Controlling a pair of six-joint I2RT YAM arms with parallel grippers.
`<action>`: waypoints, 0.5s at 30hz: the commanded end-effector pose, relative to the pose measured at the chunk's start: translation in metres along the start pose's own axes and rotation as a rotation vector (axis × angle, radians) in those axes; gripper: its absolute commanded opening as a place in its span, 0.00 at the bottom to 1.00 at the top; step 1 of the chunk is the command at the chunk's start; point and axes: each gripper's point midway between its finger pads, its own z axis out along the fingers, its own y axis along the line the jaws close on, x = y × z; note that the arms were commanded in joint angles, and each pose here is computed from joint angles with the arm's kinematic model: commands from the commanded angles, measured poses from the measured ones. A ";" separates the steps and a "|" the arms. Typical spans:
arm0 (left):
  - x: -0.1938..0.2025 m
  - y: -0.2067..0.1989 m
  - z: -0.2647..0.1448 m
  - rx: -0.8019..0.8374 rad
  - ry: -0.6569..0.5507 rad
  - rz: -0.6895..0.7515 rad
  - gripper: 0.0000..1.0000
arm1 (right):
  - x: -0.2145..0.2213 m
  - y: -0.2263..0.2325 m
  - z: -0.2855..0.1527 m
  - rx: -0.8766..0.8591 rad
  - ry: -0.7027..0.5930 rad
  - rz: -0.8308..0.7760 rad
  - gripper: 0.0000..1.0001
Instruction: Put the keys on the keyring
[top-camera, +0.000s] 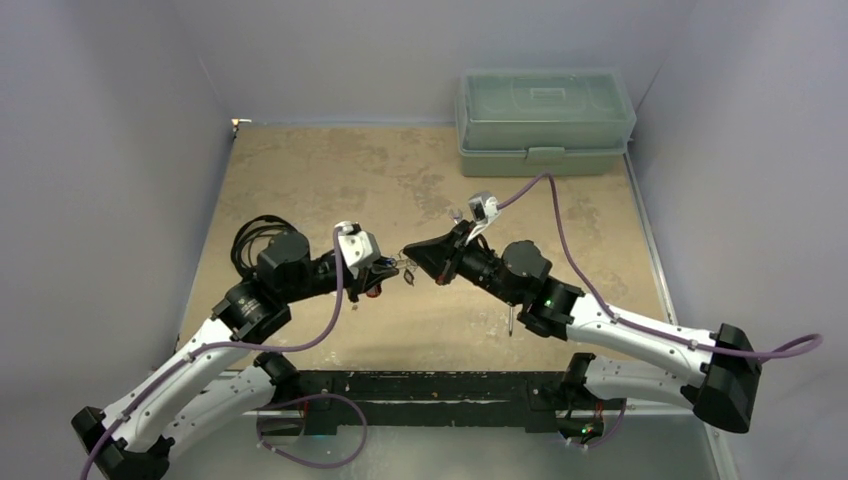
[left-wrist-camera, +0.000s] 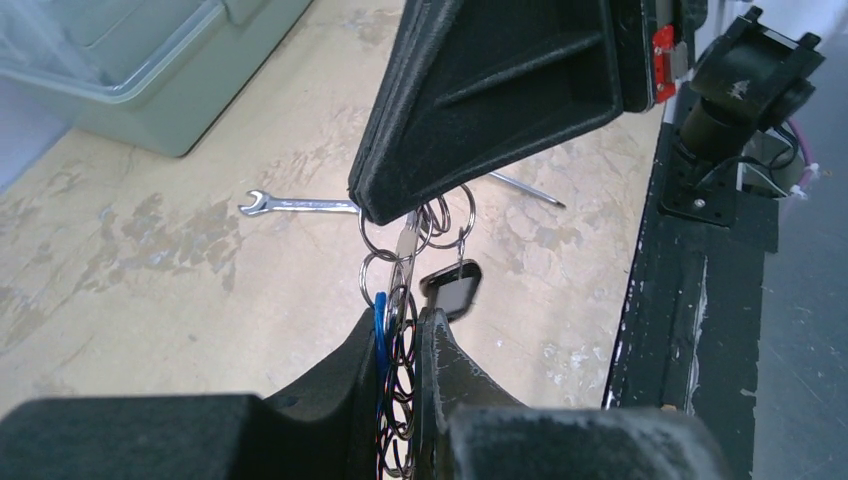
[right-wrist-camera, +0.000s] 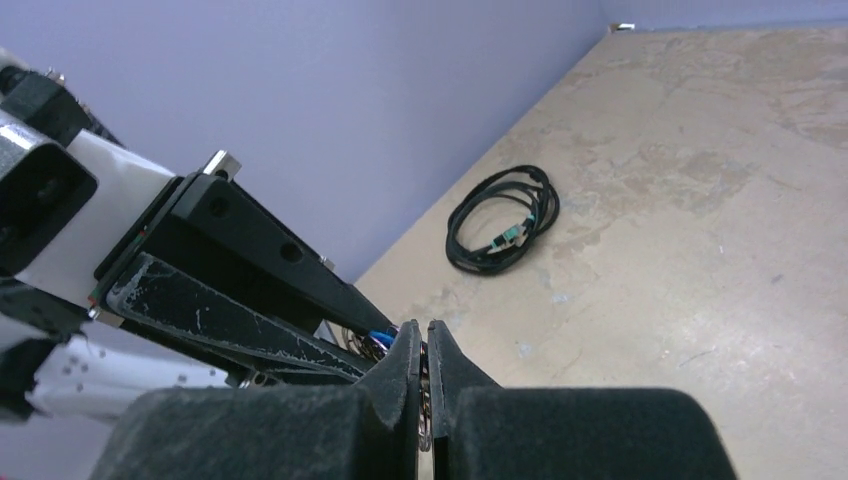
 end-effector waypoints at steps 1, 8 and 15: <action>-0.035 0.036 -0.010 -0.144 -0.124 -0.022 0.00 | -0.031 -0.020 0.008 0.138 -0.221 0.138 0.00; -0.035 0.058 -0.017 -0.211 -0.145 -0.037 0.00 | -0.042 -0.011 0.036 0.148 -0.345 0.235 0.00; -0.026 0.064 -0.020 -0.243 -0.104 -0.003 0.00 | -0.033 0.003 0.045 0.093 -0.279 0.207 0.10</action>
